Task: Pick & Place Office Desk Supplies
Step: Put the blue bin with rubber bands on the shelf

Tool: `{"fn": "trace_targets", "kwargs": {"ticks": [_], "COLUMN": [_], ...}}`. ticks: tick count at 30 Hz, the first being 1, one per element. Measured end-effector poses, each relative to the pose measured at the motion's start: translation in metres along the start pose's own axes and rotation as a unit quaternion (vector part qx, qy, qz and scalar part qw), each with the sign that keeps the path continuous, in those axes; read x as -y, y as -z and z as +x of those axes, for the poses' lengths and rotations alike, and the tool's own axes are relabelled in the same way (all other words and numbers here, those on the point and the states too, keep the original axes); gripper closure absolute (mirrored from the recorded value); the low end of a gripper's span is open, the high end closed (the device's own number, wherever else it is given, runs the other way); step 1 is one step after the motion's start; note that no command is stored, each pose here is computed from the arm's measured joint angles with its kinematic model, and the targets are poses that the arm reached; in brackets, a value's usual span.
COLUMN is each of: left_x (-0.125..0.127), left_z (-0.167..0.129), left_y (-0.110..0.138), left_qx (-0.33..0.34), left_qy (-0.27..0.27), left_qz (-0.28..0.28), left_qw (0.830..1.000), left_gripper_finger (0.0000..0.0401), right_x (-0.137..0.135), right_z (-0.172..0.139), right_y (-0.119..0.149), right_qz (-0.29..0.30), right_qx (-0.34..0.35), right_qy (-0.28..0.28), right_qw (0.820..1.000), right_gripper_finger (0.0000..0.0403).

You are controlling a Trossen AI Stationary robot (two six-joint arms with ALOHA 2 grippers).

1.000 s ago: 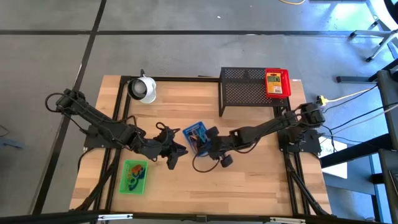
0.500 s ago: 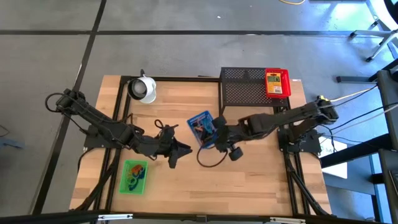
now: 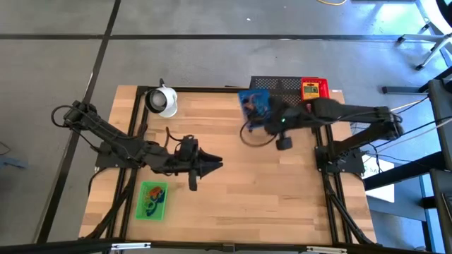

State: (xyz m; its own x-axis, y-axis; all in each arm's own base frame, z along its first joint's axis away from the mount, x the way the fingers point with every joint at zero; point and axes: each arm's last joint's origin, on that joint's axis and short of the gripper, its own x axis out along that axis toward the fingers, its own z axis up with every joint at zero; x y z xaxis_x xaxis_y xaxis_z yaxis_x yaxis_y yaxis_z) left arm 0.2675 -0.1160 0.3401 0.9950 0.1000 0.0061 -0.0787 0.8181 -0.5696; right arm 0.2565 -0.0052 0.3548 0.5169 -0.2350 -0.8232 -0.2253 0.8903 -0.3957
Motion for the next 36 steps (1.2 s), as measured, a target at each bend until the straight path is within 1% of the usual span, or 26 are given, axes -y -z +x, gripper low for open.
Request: {"fn": "trace_targets", "kwargs": {"ticks": [3,6,11,15,18,24,28,36], "left_x": [0.001,0.0,-0.002,-0.003,-0.004,-0.004,-0.004,-0.004], "left_z": [0.0,0.0,0.0,-0.001,-0.001,-0.001,-0.001,-0.001], "left_y": [-0.003,-0.004,-0.005,-0.006,-0.006,-0.006,-0.006,-0.006], "left_qx": [0.017,0.027,0.044,0.055,0.061,0.062,0.062,0.062], "left_qy": [-0.002,-0.019,-0.054,-0.081,-0.095,-0.099,-0.099,-0.099], "left_qz": [0.021,0.05,0.094,0.12,0.132,0.132,0.131,0.131], "left_qw": [1.0,0.998,0.993,0.988,0.985,0.984,0.984,0.984], "left_gripper_finger": [0.0304,0.0304,0.0304,0.0304,0.0304,0.0304,0.0304,0.0304], "right_x": [0.016,0.03,0.046,0.055,0.06,0.064,0.06,0.049], "right_z": [-0.009,-0.018,-0.028,-0.031,-0.032,-0.022,-0.015,-0.009], "right_y": [0.02,0.04,0.067,0.078,0.084,0.101,0.11,0.126], "right_qz": [0.03,0.056,0.106,0.138,0.151,0.179,0.177,0.129], "right_qx": [-0.031,-0.064,-0.095,-0.098,-0.101,-0.121,-0.13,-0.131], "right_qy": [0.016,0.023,0.013,0.016,0.011,-0.009,-0.014,-0.015], "right_qw": [0.999,0.996,0.99,0.985,0.983,0.976,0.976,0.983], "right_gripper_finger": [0.0394,0.0394,0.0393,0.0393,0.0393,0.0393,0.0393,0.0393]}}
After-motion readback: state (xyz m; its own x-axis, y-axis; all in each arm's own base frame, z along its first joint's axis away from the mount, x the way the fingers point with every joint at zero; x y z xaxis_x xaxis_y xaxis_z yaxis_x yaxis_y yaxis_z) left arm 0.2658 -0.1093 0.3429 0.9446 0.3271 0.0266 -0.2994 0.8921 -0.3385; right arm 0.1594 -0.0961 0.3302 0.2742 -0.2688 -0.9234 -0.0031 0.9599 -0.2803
